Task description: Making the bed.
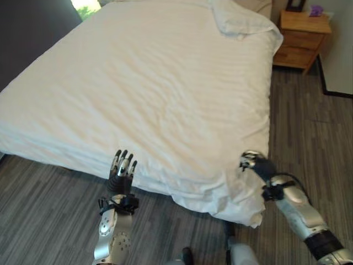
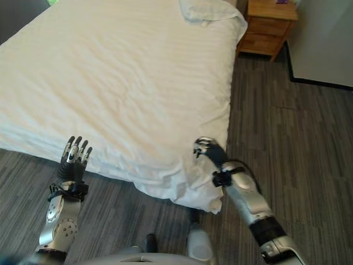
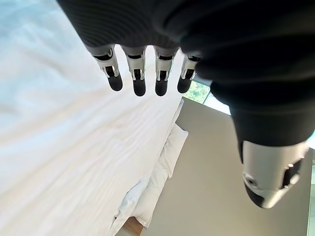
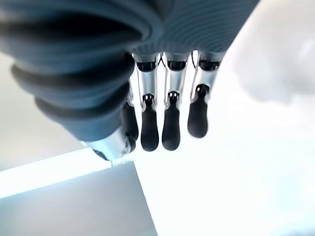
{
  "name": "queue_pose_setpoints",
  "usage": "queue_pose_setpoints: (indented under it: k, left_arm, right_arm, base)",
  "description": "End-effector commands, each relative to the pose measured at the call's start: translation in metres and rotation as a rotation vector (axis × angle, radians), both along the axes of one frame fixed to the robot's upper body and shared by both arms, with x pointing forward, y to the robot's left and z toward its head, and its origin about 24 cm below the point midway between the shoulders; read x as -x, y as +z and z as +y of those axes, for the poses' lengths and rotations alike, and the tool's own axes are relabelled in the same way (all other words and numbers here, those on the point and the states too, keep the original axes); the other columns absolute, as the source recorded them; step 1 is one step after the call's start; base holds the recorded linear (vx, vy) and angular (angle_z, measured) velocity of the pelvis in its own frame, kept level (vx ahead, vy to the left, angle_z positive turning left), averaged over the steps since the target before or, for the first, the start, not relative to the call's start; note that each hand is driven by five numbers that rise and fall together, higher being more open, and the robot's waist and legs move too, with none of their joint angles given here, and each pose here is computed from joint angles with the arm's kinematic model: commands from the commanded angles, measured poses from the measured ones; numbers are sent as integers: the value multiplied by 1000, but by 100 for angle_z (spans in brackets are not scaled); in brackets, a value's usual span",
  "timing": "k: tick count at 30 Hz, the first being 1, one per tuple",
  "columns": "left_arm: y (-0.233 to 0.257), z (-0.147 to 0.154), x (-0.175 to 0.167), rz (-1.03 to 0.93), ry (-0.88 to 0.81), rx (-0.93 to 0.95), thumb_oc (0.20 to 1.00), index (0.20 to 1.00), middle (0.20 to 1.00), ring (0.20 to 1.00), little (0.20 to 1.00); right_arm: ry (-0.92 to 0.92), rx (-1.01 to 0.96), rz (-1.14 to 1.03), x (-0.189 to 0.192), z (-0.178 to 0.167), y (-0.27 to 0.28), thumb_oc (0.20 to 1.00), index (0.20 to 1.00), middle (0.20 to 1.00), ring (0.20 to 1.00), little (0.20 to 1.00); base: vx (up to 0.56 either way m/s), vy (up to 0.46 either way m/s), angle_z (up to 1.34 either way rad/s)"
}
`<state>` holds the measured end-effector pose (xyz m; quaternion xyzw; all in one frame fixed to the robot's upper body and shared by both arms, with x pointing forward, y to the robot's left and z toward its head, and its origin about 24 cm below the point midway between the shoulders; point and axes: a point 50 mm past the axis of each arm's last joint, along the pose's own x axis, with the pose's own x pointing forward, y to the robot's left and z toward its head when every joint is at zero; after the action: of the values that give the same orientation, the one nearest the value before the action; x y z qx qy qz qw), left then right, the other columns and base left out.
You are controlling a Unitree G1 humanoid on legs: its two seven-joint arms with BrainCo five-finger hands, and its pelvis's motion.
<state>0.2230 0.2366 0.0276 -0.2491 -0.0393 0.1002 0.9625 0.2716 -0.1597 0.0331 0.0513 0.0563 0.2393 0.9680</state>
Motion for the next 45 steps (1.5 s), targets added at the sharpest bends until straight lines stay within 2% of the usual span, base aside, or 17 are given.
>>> queue_pose_setpoints:
  k: [1, 9, 16, 21, 24, 25, 26, 27, 28, 29, 31, 32, 33, 35, 36, 40, 45]
  left_arm:
    - [21, 14, -4, -108, 10, -42, 1000, 1000, 1000, 1000, 1000]
    - [20, 9, -5, -108, -11, -38, 1000, 1000, 1000, 1000, 1000]
    - [12, -10, -10, -86, -73, 10, 1000, 1000, 1000, 1000, 1000]
    - [9, -17, -13, -78, -103, 19, 1000, 1000, 1000, 1000, 1000]
    - [6, -25, -17, -68, -139, 32, 1000, 1000, 1000, 1000, 1000]
    - [7, -31, -20, -73, -179, 36, 1000, 1000, 1000, 1000, 1000]
    - [7, -31, -21, -73, -179, 37, 1000, 1000, 1000, 1000, 1000]
    - [6, -34, -21, -70, -201, 32, 1000, 1000, 1000, 1000, 1000]
    - [6, -34, -21, -70, -201, 32, 1000, 1000, 1000, 1000, 1000]
    - [5, -34, -19, -65, -209, 31, 1000, 1000, 1000, 1000, 1000]
    - [4, -35, -18, -60, -215, 35, 1000, 1000, 1000, 1000, 1000]
    - [0, -37, -18, -44, -219, 38, 1000, 1000, 1000, 1000, 1000]
    - [0, -37, -18, -45, -220, 38, 1000, 1000, 1000, 1000, 1000]
    - [1, -39, -20, -45, -225, 40, 1000, 1000, 1000, 1000, 1000]
    - [3, -43, -23, -54, -238, 40, 1000, 1000, 1000, 1000, 1000]
    - [9, -46, -25, -74, -255, 33, 1000, 1000, 1000, 1000, 1000]
    - [10, -41, -23, -86, -228, 44, 1000, 1000, 1000, 1000, 1000]
  right_arm:
    - [82, -28, 3, -16, 27, 0, 200, 200, 200, 200, 200]
    - [131, -17, 94, -11, 49, -20, 200, 200, 200, 200, 200]
    - [269, 8, 169, 3, 87, -38, 200, 200, 200, 200, 200]
    - [252, 86, 194, -2, 85, -47, 200, 200, 200, 200, 200]
    - [185, 202, 238, -11, 65, -61, 200, 200, 200, 200, 200]
    - [80, 309, 271, -20, 35, -68, 200, 200, 200, 200, 200]
    - [80, 309, 270, -20, 35, -68, 200, 200, 200, 200, 200]
    - [-61, 396, 294, -31, -4, -67, 200, 200, 200, 200, 200]
    - [-61, 396, 294, -31, -4, -67, 200, 200, 200, 200, 200]
    - [-169, 457, 294, -41, -40, -57, 200, 200, 200, 200, 200]
    - [-190, 478, 294, -43, -48, -55, 200, 200, 200, 200, 200]
    - [-299, 503, 322, -45, -78, -49, 200, 200, 200, 200, 200]
    - [-299, 503, 322, -45, -78, -49, 200, 200, 200, 200, 200]
    - [-419, 543, 337, -47, -112, -36, 200, 200, 200, 200, 200]
    - [-537, 550, 352, -45, -140, -26, 200, 200, 200, 200, 200]
    - [-691, 522, 372, -33, -178, -15, 200, 200, 200, 200, 200]
    - [-953, 425, 566, 43, -232, -48, 200, 200, 200, 200, 200]
  base:
    - [0, 0, 0]
    - [-15, 8, -5]
    - [-2, 15, -14]
    - [1, 2, -1]
    - [-15, -4, 3]
    - [-25, -5, 14]
    - [-4, 12, 23]
    - [22, 17, 21]
    - [20, 23, 22]
    - [-1, 6, 15]
    - [0, 4, 4]
    - [10, -14, -5]
    - [10, -34, -5]
    - [9, -30, -4]
    - [19, -20, 4]
    - [8, -8, 3]
    - [34, -20, -8]
